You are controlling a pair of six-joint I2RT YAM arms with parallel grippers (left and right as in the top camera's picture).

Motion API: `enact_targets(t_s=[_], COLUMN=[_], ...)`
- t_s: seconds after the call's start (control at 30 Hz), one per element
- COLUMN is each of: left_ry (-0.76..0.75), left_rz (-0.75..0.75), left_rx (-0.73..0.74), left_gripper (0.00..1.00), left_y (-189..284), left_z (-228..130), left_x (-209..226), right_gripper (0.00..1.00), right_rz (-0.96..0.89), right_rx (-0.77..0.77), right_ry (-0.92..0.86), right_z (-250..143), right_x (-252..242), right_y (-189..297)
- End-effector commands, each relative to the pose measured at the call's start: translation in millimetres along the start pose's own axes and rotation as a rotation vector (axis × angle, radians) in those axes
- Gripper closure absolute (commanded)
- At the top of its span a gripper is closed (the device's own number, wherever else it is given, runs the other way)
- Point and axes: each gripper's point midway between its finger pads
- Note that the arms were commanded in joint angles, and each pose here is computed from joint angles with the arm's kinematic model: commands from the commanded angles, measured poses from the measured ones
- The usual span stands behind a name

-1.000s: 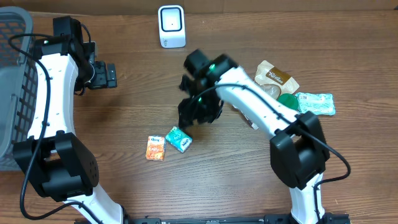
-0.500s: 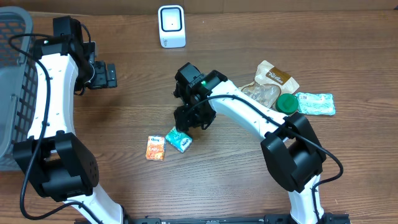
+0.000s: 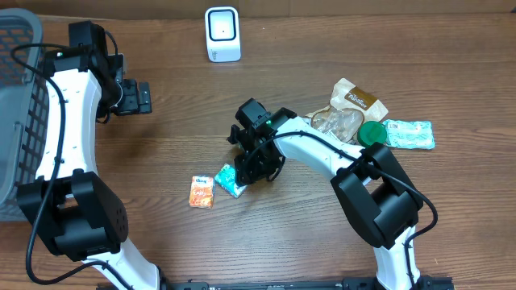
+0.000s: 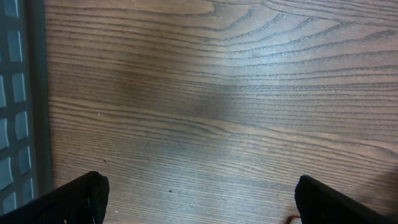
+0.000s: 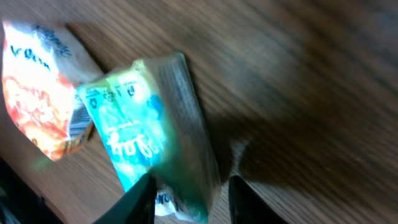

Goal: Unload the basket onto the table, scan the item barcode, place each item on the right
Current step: 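Lower the right gripper onto the teal tissue packet and grasp it, then lift the teal packet and raise it to the white scanner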

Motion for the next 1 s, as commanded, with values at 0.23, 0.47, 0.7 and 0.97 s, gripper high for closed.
enact_targets(t_s=[0.23,0.47,0.7,0.97], left_ry=[-0.007,-0.007,-0.007,-0.007], left_rz=[-0.003,-0.003,-0.003,-0.003], left_rx=[-0.027,-0.027,-0.027,-0.027], left_gripper=[0.0,0.0,0.0,0.01], left_y=[8.0,8.0,8.0,8.0], left_z=[5.6,5.6,5.7,5.6], left_x=[1.0,1.0,1.0,1.0], right_gripper=[0.96,0.96,0.96,0.96], right_rz=[0.044,0.287,0.565,0.987], right_rx=[-0.004,-0.046,-0.259,-0.466], right_ry=[-0.054,-0.056,0.027,0.118], right_z=[-3.2,11.8,35.7,39.7], right_x=[2.8,52.3,86.9,93.5], right_y=[-6.8,27.8,117.8,219.7])
Point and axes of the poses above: each gripper's point midway between its finger pads, its own y axis back along the fingers, its own x axis along the line the jaws close on, z = x × y, and after that the axes turned 13 degrees about y, right-handed
